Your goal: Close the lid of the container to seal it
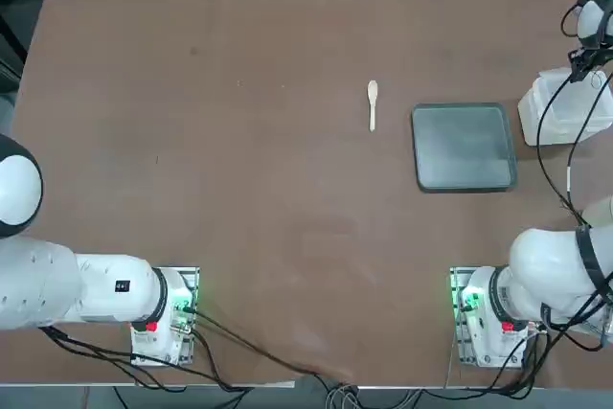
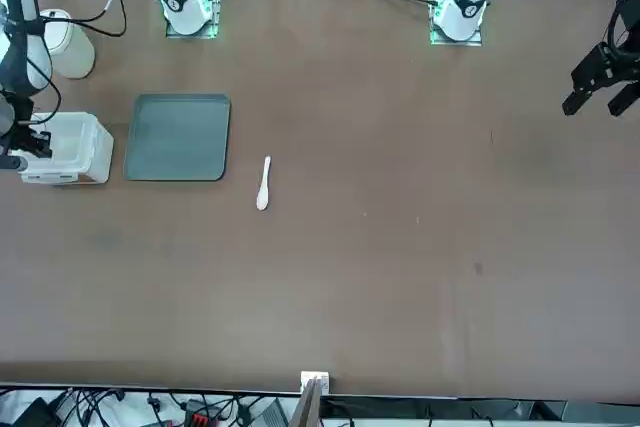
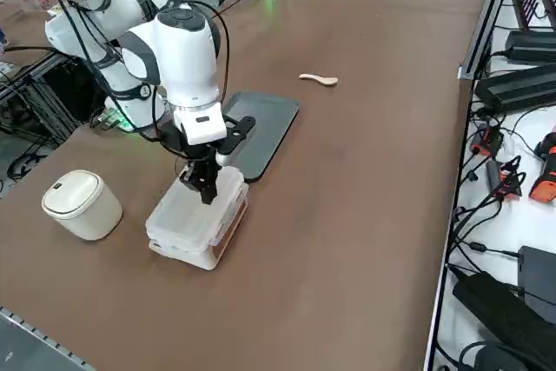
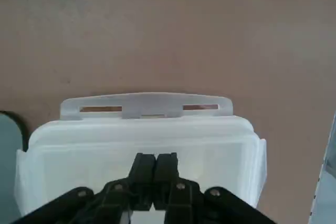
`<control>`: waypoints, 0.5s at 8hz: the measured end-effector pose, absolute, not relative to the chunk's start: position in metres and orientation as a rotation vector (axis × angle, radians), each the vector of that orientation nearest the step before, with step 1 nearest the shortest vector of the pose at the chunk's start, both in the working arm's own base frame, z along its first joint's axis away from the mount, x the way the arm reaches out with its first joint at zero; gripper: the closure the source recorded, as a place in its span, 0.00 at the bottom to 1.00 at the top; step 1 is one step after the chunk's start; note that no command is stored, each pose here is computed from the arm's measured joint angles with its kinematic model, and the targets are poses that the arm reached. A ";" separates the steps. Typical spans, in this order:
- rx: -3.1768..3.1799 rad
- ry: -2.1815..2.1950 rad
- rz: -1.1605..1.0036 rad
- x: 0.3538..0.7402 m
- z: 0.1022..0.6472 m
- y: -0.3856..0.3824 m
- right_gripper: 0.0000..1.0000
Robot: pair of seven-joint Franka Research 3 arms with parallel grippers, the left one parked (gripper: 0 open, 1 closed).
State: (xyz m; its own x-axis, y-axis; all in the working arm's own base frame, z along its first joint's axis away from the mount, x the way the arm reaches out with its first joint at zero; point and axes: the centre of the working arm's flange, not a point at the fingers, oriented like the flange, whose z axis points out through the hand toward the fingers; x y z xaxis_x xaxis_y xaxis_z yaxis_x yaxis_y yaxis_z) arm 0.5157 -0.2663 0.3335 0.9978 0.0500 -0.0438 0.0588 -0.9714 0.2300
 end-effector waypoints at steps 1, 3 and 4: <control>2.906 0.082 -0.053 0.516 0.333 -0.267 0.98; 2.906 0.087 -0.050 0.516 0.333 -0.267 0.98; 2.906 0.088 -0.049 0.516 0.333 -0.268 0.98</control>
